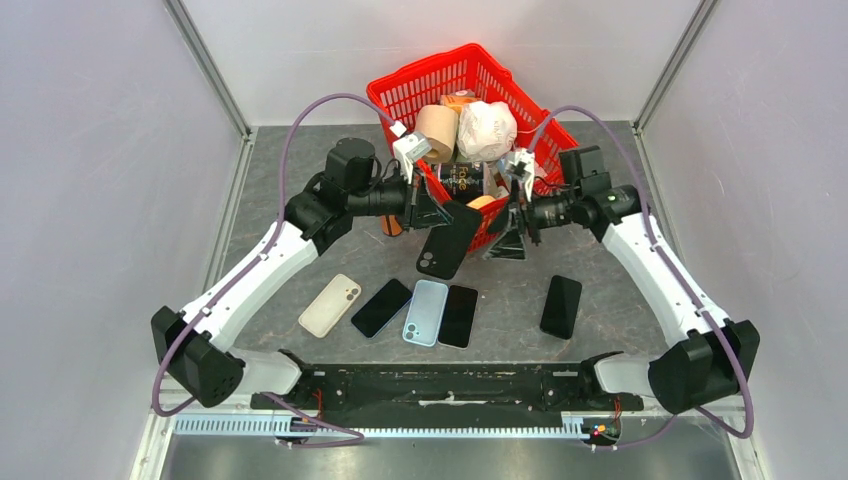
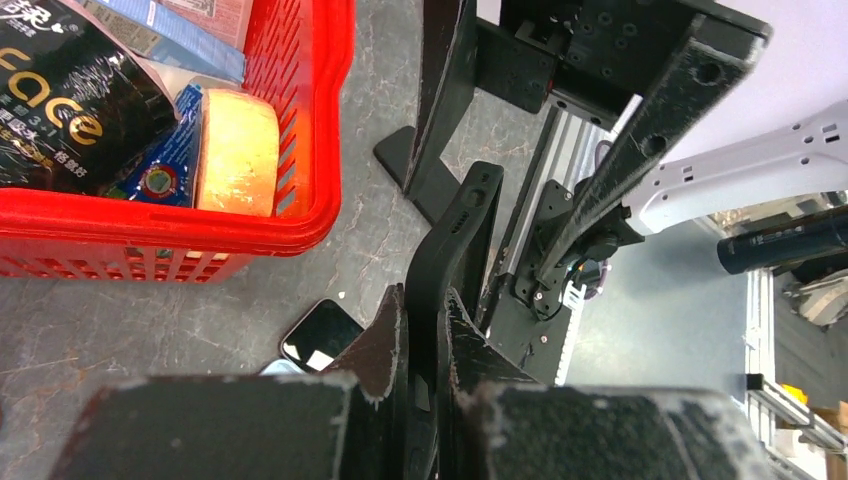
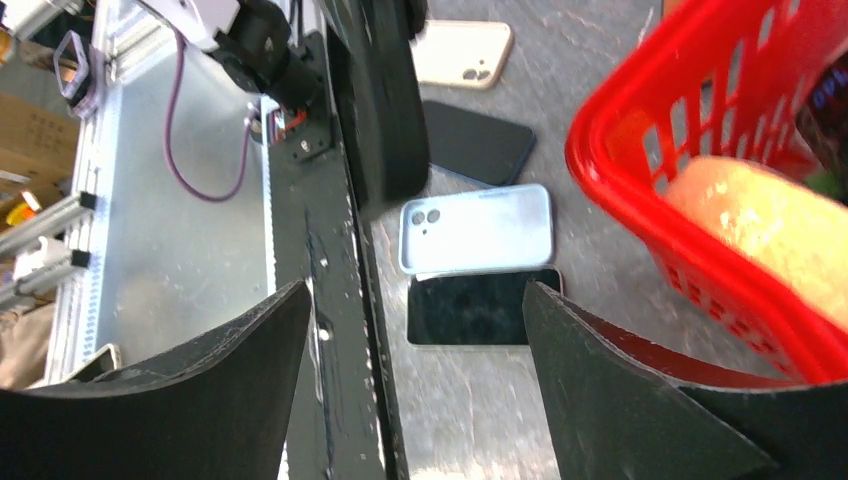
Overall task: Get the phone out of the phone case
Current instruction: Place the phone at the center of the board, then place the phone case at the center of the board.
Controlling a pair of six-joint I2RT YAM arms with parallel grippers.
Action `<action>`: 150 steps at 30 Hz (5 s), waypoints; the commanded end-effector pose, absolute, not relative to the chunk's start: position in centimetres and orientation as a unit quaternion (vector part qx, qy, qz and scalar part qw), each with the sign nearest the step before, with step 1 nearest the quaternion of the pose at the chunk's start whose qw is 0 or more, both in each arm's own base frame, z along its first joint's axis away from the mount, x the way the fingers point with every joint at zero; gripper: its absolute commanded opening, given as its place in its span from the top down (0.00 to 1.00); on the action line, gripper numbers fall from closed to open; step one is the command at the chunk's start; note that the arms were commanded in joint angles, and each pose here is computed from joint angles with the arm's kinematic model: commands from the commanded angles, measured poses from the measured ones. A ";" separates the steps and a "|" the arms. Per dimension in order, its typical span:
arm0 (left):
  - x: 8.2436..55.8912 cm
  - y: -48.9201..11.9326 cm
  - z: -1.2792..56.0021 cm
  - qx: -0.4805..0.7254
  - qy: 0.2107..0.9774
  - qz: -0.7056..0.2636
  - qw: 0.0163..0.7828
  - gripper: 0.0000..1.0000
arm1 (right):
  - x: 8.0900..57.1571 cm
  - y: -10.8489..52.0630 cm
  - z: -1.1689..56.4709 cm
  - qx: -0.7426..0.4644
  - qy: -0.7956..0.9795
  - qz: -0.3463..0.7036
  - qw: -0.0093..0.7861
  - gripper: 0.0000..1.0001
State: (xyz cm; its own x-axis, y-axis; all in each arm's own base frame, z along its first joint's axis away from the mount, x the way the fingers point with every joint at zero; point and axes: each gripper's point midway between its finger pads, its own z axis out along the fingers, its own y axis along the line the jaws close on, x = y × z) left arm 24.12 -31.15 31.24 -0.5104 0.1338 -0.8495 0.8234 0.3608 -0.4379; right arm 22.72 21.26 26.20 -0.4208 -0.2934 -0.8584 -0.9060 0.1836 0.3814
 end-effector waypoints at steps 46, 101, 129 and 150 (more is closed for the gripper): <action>25.4 -25.7 31.8 0.346 0.732 -0.368 0.456 0.14 | 19.3 15.4 16.9 -0.360 0.806 0.436 0.172 1.00; 27.9 -23.9 29.0 0.296 0.764 -0.364 0.443 0.14 | 19.0 9.6 6.5 -0.311 0.850 0.425 -0.005 0.50; 26.9 -23.5 29.5 0.299 0.757 -0.367 0.450 0.14 | 21.8 7.7 7.3 -0.289 0.899 0.324 0.060 0.07; 26.0 -23.1 29.5 0.302 0.756 -0.365 0.451 0.14 | 22.8 9.8 6.6 -0.322 0.908 0.248 0.107 0.03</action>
